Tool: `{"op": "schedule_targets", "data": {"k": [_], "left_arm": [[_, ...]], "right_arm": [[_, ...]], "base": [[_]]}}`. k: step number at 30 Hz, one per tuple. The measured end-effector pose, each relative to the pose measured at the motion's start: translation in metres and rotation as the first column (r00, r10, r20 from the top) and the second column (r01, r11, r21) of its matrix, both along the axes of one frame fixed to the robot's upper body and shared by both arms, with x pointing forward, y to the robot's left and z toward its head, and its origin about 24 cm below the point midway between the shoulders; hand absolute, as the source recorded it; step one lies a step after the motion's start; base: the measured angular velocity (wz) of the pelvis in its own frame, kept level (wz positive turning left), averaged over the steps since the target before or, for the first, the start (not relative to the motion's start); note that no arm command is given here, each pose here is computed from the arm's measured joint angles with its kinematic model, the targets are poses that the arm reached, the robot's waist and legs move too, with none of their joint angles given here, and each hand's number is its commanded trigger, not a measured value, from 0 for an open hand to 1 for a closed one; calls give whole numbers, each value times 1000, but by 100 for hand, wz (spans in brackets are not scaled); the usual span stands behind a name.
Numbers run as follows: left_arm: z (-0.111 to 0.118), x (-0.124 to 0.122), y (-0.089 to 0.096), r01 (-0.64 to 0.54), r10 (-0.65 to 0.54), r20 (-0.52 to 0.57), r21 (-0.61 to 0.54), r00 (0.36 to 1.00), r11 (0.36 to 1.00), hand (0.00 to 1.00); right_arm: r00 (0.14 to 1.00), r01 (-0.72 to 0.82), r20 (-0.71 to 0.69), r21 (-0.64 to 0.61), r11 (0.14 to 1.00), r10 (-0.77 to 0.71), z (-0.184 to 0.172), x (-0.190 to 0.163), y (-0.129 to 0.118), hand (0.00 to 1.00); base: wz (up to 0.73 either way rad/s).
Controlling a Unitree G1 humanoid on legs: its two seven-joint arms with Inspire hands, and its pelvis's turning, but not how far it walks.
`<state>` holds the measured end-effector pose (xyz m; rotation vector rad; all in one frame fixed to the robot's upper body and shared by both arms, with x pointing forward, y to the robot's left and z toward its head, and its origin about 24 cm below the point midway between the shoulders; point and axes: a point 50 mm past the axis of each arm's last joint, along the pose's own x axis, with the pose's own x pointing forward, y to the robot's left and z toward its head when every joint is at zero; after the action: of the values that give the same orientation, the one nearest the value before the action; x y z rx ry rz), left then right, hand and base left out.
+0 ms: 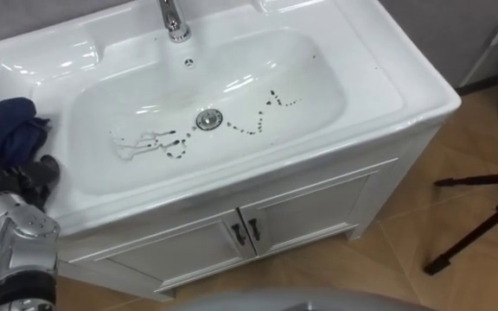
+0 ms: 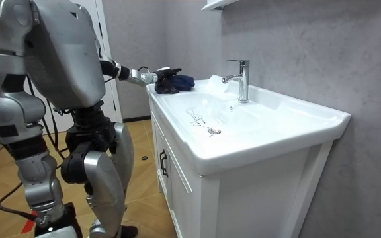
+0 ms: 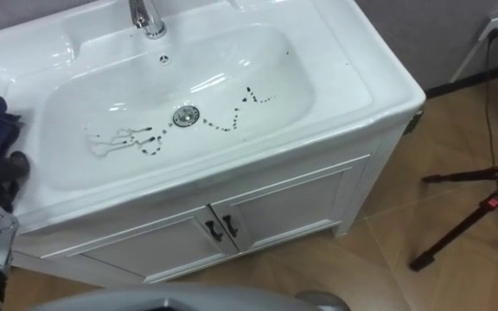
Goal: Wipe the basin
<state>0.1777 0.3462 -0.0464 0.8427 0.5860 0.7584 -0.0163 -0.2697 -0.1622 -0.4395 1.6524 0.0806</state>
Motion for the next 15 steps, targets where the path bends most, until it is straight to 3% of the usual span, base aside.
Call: {"op": "schedule_targets", "data": {"k": [4,5,6,8,13,15], "left_arm": [[-1,3,4,45,-46,-66,-15,997,999,0],[-1,4,7,49,-51,-81,-26,995,998,4],[-1,4,9,54,-57,-96,-36,994,998,57],[0,5,13,57,-63,-116,-48,991,997,100],[0,7,20,50,-60,-157,-65,986,997,100],[6,2,33,42,-49,-198,-39,979,998,100]], "right_arm": [[999,48,11,-14,999,-48,1,2,-4,0],[998,57,16,-17,998,-57,1,3,-5,0],[998,61,20,-22,998,-61,2,3,-6,0],[998,63,24,-33,997,-63,2,3,-7,0],[997,69,25,-52,996,-68,3,2,-11,0],[997,67,29,-55,996,-65,3,3,-12,0]], "base": [[-7],[-7],[-4],[0],[-1],[-4]]}}
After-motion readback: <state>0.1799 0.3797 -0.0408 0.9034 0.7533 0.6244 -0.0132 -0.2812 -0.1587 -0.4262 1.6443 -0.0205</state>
